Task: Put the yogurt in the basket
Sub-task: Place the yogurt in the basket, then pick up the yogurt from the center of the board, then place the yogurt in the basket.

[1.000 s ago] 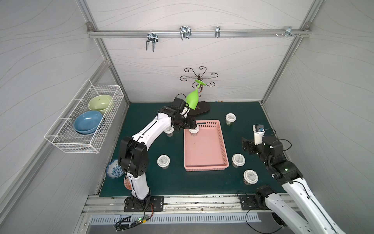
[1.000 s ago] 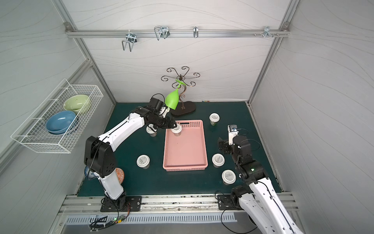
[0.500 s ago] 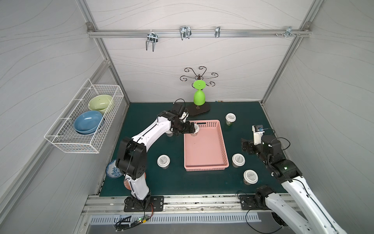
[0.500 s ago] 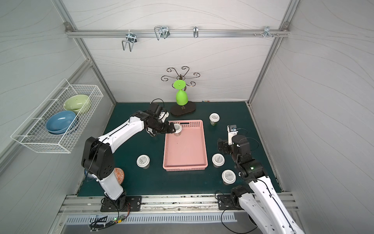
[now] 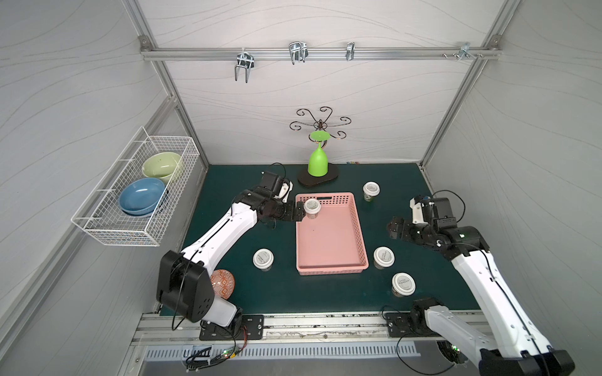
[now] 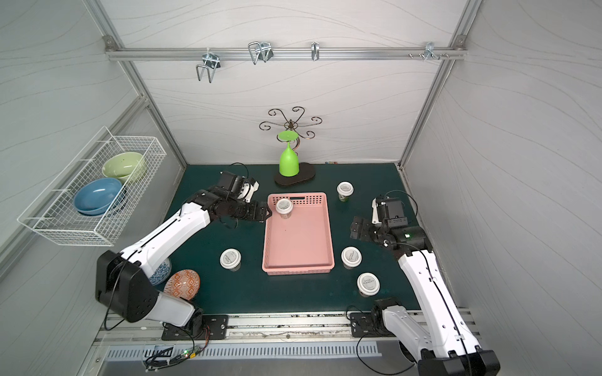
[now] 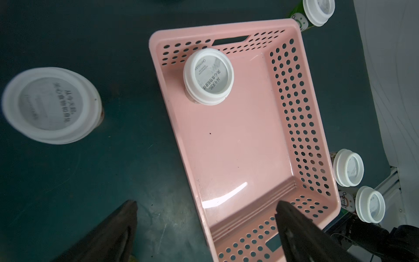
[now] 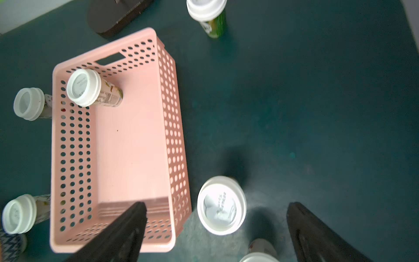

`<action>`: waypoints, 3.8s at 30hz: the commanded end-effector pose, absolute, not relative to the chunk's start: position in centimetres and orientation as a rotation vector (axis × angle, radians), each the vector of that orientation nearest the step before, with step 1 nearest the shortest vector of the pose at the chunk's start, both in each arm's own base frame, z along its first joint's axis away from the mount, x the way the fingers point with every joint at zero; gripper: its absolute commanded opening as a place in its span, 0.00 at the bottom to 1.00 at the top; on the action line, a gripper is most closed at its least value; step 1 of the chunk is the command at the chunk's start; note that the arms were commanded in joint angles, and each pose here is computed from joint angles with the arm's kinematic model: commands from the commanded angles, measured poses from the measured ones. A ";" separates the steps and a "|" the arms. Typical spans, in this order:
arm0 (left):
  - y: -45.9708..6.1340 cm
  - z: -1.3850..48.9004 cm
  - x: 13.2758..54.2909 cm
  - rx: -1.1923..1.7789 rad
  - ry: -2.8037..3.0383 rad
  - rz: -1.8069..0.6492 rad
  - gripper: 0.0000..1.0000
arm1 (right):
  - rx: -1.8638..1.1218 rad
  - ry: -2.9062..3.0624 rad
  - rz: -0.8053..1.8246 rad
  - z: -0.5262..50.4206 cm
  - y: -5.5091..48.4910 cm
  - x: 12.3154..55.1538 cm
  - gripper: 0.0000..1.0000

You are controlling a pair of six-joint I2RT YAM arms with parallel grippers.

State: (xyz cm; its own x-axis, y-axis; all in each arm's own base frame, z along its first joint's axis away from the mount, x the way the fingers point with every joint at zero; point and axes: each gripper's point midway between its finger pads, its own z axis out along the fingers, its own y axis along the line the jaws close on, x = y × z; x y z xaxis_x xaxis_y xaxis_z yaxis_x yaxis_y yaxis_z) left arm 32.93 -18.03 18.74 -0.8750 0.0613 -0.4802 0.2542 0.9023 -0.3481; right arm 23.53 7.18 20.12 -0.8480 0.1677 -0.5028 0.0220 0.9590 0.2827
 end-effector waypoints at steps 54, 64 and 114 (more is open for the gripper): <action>-4.5 20.6 33.2 -0.176 2.313 -0.463 0.99 | 0.485 2.979 0.526 7.3 9.3 19.9 0.73; -4.0 20.8 33.2 -0.184 2.308 -0.438 0.99 | 0.469 2.962 0.531 8.0 9.4 20.1 0.63; -3.7 20.8 32.7 -0.181 2.285 -0.419 0.99 | 0.039 2.907 0.665 14.4 26.4 36.4 0.63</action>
